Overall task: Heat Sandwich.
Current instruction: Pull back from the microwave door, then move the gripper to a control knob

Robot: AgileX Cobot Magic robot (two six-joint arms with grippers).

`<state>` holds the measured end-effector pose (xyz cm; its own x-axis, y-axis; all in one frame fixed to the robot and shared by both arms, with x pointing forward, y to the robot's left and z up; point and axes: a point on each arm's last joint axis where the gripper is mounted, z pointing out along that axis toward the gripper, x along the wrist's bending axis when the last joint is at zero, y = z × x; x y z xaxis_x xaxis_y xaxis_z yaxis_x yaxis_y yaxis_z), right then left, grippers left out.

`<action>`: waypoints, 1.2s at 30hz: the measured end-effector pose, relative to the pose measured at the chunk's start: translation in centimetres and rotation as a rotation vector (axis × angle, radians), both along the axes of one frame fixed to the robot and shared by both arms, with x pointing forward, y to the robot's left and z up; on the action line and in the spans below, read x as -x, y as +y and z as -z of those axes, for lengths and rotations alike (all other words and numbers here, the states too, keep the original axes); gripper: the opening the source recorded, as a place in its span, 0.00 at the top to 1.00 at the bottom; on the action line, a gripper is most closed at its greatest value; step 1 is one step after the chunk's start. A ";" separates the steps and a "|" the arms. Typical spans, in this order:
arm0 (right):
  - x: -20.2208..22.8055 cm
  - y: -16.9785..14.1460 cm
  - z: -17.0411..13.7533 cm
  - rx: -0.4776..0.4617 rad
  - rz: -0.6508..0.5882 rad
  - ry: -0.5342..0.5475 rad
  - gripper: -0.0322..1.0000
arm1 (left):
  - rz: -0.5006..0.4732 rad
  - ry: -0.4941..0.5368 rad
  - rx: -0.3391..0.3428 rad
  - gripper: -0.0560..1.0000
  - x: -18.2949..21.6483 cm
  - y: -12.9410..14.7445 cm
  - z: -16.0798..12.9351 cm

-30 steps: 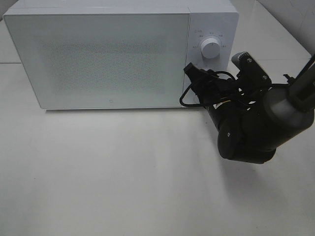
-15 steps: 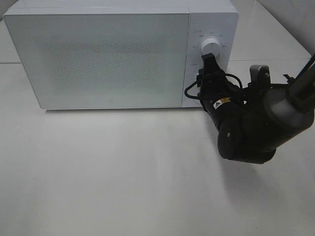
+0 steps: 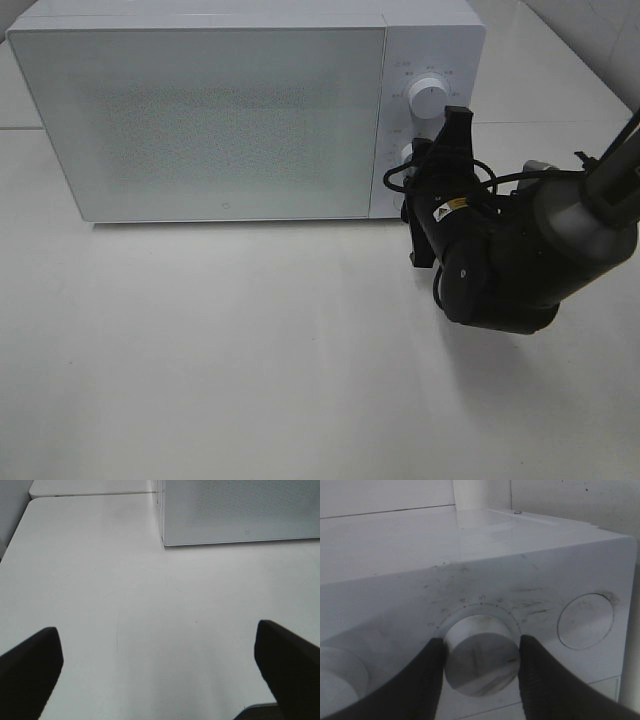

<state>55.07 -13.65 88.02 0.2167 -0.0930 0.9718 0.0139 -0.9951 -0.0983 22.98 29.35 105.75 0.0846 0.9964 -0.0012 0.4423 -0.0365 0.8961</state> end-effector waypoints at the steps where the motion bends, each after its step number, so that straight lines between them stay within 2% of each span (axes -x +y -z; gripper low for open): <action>1: 0.0 0.0 0.0 -0.016 0.003 0.001 0.55 | 0.000 0.000 0.000 0.01 0.0 0.0 0.0; 9: 0.0 0.0 0.0 -0.036 0.009 0.001 0.55 | 0.000 0.000 0.000 0.01 0.0 0.0 0.0; 27: 0.0 0.0 0.0 -0.012 0.001 0.000 0.55 | 0.000 0.000 0.000 0.01 0.0 0.0 0.0; 32: 0.0 0.1 0.0 -0.008 -0.005 -0.002 0.49 | 0.000 0.000 0.000 0.01 0.0 0.0 0.0; 36: 0.0 0.0 -0.3 0.017 -0.007 -0.029 0.32 | 0.000 0.000 0.000 0.01 0.0 0.0 0.0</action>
<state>55.12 -13.62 88.27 0.1891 -0.0755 0.9791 0.0231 -0.9964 -0.0813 22.98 29.35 105.75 0.0846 0.9964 -0.0012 0.4423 -0.0365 0.8961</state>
